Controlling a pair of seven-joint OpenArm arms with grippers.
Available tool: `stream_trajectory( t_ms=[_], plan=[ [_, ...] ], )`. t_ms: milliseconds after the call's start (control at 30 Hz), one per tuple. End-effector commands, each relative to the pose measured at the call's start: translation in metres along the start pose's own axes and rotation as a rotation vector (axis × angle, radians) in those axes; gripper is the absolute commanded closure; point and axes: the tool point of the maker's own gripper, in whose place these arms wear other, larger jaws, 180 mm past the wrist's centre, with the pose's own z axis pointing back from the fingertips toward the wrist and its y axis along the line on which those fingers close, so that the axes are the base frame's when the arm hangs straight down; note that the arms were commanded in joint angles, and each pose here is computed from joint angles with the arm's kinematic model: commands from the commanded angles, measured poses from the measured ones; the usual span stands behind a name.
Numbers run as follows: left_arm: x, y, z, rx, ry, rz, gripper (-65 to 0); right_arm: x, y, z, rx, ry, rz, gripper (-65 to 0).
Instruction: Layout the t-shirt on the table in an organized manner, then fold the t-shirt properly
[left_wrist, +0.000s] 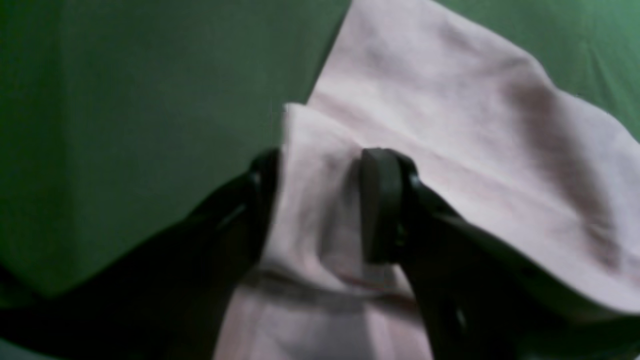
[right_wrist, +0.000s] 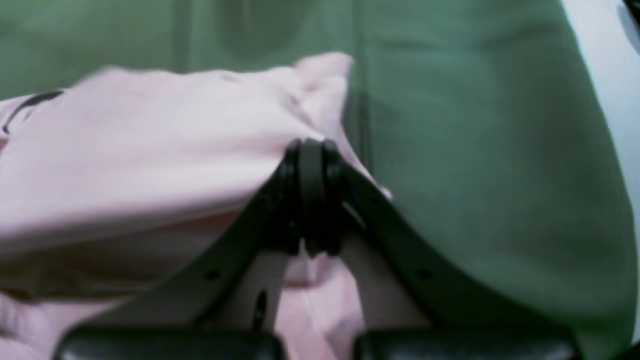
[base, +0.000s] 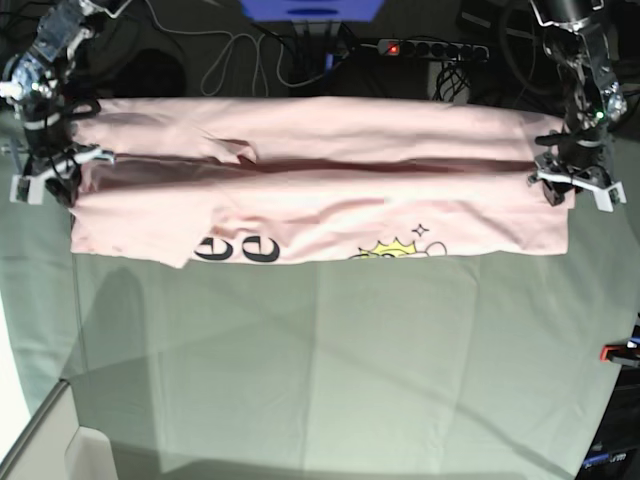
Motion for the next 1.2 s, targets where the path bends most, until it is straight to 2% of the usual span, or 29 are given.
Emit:
stream_trajectory(
  t_ms=[0, 267, 567, 667, 733, 933, 1033, 1167],
  plan=[
    [0.018, 0.002, 0.001, -0.002, -0.050, -0.012, -24.7, 0.004, -0.004, 0.005, -0.009, -0.030, -0.005, 0.0],
    [0.019, 0.003, 0.001, -0.001, -0.050, -0.018, -24.7, -0.029, -0.001, 0.015, -0.003, 0.045, -0.034, 0.0],
    [0.019, 0.005, 0.002, 0.002, -0.049, -0.020, -24.8, -0.044, 0.002, 0.021, -0.004, 0.078, -0.051, 0.0],
    [0.021, 0.006, 0.003, 0.002, -0.053, -0.024, -25.3, -0.052, -0.010, 0.030, -0.057, 0.085, -0.089, 0.0],
    [0.022, 0.007, 0.003, 0.003, -0.054, -0.027, -29.8, -0.056, -0.015, 0.034, -0.080, 0.088, -0.104, 0.0],
    [0.029, 0.013, 0.004, 0.011, -0.062, -0.042, -51.9, -0.062, -0.019, 0.040, -0.089, 0.105, -0.101, 0.0],
    [0.029, 0.013, 0.004, 0.011, -0.062, -0.042, -54.5, -0.066, -0.019, 0.043, -0.086, 0.116, -0.094, -1.8],
    [0.028, 0.013, 0.004, 0.012, -0.061, -0.042, -54.6, -0.073, -0.015, 0.048, -0.075, 0.136, -0.092, -12.5]
  ],
)
